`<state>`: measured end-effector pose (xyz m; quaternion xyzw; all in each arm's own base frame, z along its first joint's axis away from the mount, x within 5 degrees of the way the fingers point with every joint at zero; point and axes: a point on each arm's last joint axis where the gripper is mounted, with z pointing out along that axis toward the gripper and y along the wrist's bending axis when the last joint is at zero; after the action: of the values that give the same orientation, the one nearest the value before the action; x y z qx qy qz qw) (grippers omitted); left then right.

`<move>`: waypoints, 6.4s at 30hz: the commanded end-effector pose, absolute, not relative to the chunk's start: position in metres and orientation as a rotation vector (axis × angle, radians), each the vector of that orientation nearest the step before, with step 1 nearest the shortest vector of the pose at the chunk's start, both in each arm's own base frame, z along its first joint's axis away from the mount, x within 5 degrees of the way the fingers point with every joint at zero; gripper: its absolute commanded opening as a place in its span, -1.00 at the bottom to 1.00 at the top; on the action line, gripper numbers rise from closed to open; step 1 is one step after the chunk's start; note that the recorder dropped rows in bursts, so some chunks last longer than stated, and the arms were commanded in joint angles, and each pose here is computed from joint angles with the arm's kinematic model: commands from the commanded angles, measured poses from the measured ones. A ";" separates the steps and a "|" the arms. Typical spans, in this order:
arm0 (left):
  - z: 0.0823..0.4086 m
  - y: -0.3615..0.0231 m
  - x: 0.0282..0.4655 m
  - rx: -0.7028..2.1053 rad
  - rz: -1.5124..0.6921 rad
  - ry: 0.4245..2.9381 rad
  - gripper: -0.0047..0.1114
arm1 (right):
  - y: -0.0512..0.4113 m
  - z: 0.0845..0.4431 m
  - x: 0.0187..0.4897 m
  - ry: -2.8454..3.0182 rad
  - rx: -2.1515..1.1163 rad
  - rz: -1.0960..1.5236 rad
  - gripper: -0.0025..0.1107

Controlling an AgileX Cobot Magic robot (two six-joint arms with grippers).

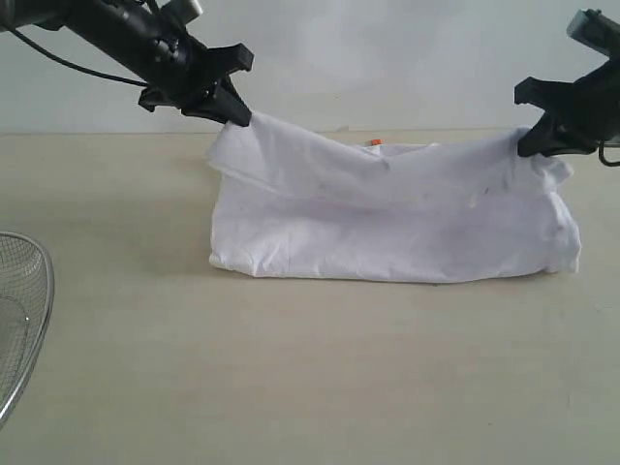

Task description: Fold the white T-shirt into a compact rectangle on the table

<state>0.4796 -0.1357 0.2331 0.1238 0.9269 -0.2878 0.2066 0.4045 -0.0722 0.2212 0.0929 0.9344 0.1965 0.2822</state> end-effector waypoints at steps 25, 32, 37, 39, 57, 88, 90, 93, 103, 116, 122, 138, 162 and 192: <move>0.211 -0.119 0.493 0.265 -0.731 2.602 -0.14 | -0.075 0.200 0.408 2.526 0.193 0.560 0.00; 0.228 -0.109 0.465 0.401 -0.728 2.792 0.03 | -0.076 0.207 0.377 2.731 0.261 0.528 0.00; 0.197 -0.118 0.447 0.400 -0.767 2.915 0.03 | -0.080 0.182 0.346 2.772 0.296 0.323 -0.01; 0.189 -0.129 0.440 0.426 -0.784 2.944 0.03 | -0.081 0.172 0.343 2.752 0.325 0.289 -0.01; 0.145 -0.157 0.446 0.399 -0.800 2.940 0.03 | -0.066 0.150 0.355 2.727 0.245 0.226 -0.48; 0.141 -0.155 0.449 0.382 -0.753 2.936 -0.02 | -0.085 0.147 0.349 2.796 0.091 -0.093 -0.96; 0.141 -0.155 0.449 0.382 -0.753 2.936 -0.02 | -0.085 0.147 0.349 2.804 0.076 -0.095 -0.95; 0.141 -0.155 0.448 0.388 -0.758 2.945 -0.02 | -0.085 0.147 0.348 2.810 0.041 -0.099 -0.73; 0.141 -0.155 0.441 0.336 -0.787 3.036 0.02 | -0.084 0.147 0.350 2.797 0.062 -0.086 0.04; 0.138 -0.151 0.436 0.329 -0.670 3.122 0.10 | -0.084 0.148 0.351 2.781 0.080 -0.075 0.04; 0.137 -0.169 0.434 0.377 -0.654 3.076 0.10 | -0.083 0.148 0.352 2.772 0.101 -0.061 0.04; 0.100 -0.172 0.429 0.379 -0.665 3.190 0.07 | -0.083 0.148 0.351 2.783 0.109 -0.051 0.04; 0.127 -0.160 0.430 0.480 -0.466 3.170 -0.84 | -0.078 0.146 0.346 2.842 0.136 0.015 -0.96; 0.137 -0.135 0.344 0.457 -0.542 3.207 -0.84 | -0.056 0.150 0.270 2.973 0.214 0.108 -0.96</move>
<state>0.3539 -0.1390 0.1345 0.1327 0.9749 -0.1621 -0.0760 0.2799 -0.0581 0.1433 0.0718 0.9942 0.0407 0.0695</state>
